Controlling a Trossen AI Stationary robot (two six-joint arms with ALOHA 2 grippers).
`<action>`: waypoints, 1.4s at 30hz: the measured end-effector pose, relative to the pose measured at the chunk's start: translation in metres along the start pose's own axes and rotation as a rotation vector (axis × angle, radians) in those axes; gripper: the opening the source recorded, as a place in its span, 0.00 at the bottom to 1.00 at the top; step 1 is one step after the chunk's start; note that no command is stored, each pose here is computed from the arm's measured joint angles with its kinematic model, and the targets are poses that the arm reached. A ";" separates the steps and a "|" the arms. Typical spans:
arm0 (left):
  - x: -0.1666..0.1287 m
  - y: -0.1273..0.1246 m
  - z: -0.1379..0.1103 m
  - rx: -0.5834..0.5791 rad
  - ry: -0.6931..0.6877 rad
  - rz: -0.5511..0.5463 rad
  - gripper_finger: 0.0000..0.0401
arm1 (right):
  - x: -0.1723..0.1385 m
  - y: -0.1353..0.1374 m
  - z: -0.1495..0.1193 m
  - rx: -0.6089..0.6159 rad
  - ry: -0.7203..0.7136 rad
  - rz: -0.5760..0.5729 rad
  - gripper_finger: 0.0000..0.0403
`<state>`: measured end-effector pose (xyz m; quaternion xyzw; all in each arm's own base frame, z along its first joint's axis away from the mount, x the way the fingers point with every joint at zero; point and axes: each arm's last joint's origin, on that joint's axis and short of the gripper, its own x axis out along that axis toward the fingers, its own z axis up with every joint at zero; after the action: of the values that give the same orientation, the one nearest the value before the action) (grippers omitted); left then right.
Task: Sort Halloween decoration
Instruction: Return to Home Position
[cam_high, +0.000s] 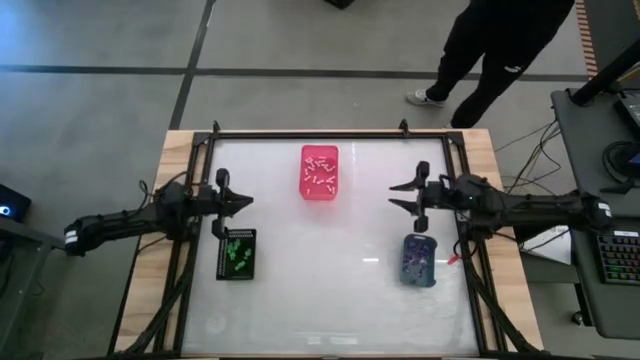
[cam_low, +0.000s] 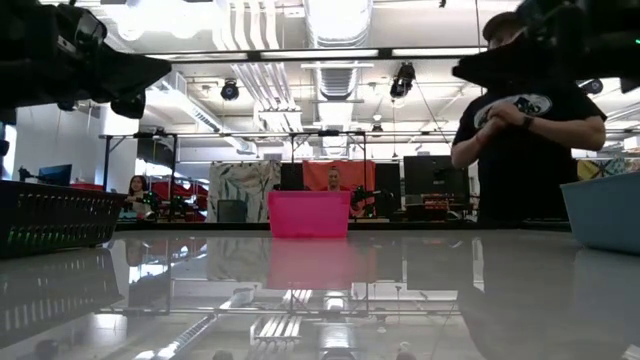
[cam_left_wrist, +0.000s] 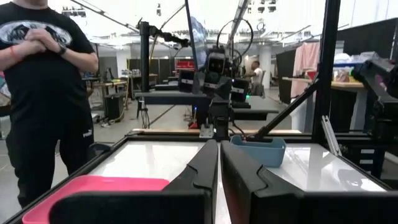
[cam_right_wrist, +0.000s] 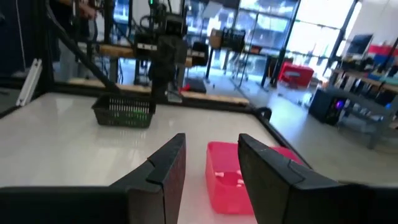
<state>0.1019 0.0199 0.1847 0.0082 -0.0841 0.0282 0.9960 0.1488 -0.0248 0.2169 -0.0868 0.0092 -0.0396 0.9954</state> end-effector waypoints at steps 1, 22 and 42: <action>0.000 0.000 0.000 -0.005 -0.001 0.000 0.00 | -0.004 0.001 -0.003 -0.002 -0.013 -0.002 0.35; 0.004 0.001 -0.007 -0.106 0.072 0.007 0.00 | -0.049 0.012 -0.037 -0.068 -0.121 -0.025 0.34; 0.008 0.004 -0.016 -0.176 0.148 0.087 0.00 | -0.049 0.012 -0.041 -0.089 -0.089 -0.021 0.34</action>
<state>0.1122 0.0245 0.1707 -0.0849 -0.0126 0.0647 0.9942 0.0996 -0.0157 0.1752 -0.1326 -0.0344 -0.0456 0.9895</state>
